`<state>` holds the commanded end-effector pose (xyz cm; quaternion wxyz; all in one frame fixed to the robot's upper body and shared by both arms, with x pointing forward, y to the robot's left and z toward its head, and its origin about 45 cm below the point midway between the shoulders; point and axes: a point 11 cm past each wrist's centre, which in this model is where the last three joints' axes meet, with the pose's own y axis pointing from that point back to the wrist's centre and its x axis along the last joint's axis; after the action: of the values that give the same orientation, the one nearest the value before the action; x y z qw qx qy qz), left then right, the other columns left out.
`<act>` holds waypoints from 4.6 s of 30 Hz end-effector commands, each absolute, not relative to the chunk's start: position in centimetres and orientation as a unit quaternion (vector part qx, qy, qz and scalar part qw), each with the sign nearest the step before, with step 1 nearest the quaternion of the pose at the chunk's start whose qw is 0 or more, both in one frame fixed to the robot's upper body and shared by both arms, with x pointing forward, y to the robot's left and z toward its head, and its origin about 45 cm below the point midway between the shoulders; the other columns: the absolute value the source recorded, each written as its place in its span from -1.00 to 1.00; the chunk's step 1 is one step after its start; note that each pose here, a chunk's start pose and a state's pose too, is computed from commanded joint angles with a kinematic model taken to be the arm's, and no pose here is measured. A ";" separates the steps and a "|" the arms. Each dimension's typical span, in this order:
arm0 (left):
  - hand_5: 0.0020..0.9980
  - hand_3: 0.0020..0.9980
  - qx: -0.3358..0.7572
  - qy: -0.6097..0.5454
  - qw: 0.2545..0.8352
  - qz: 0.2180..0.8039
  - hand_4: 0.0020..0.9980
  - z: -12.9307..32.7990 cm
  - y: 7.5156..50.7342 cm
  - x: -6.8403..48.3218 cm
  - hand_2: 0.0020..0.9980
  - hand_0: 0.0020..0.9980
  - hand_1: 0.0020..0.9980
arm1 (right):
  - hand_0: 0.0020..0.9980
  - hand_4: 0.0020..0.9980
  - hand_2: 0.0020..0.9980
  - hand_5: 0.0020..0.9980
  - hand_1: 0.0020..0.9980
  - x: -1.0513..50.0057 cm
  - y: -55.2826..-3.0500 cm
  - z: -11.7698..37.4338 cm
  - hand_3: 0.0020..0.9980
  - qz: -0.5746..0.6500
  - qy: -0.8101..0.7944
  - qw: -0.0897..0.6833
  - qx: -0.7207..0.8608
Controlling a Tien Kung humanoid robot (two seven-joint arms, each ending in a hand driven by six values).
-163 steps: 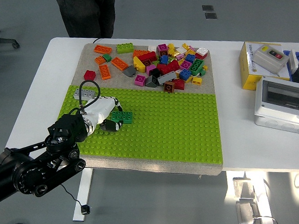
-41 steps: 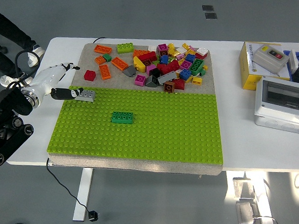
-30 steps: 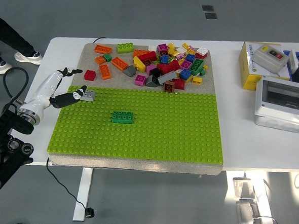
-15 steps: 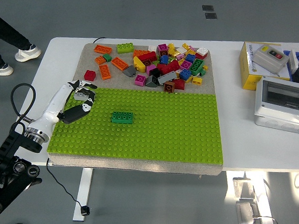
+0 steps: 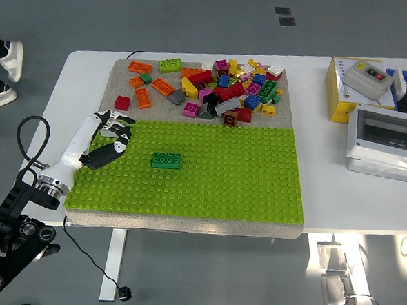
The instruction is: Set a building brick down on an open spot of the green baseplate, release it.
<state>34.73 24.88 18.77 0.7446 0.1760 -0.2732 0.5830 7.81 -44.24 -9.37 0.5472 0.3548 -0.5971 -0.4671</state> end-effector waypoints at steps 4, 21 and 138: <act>-0.43 0.21 0.175 -0.275 0.744 0.583 -0.20 18.9 24.9 34.8 0.00 0.64 0.14 | 0.37 0.01 0.22 1.00 0.26 7.8 -44.2 -9.4 0.38 -0.467 -0.597 0.547 0.355; -0.42 0.20 0.174 -0.272 0.744 0.585 -0.20 18.9 25.1 34.8 0.01 0.64 0.16 | 0.37 0.00 0.22 1.00 0.26 7.8 -44.1 -9.4 0.39 -0.470 -0.596 0.546 0.355; -0.69 0.75 0.548 -0.440 0.617 0.354 0.15 16.1 28.7 45.6 1.00 1.00 1.00 | 0.37 -0.01 0.22 1.00 0.26 9.4 -44.4 -8.9 0.37 -0.463 -0.604 0.542 0.356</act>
<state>45.60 28.73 16.12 0.6166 0.5483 -0.4402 0.3541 9.43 -44.40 -8.94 0.5419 0.3560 -0.6042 -0.4632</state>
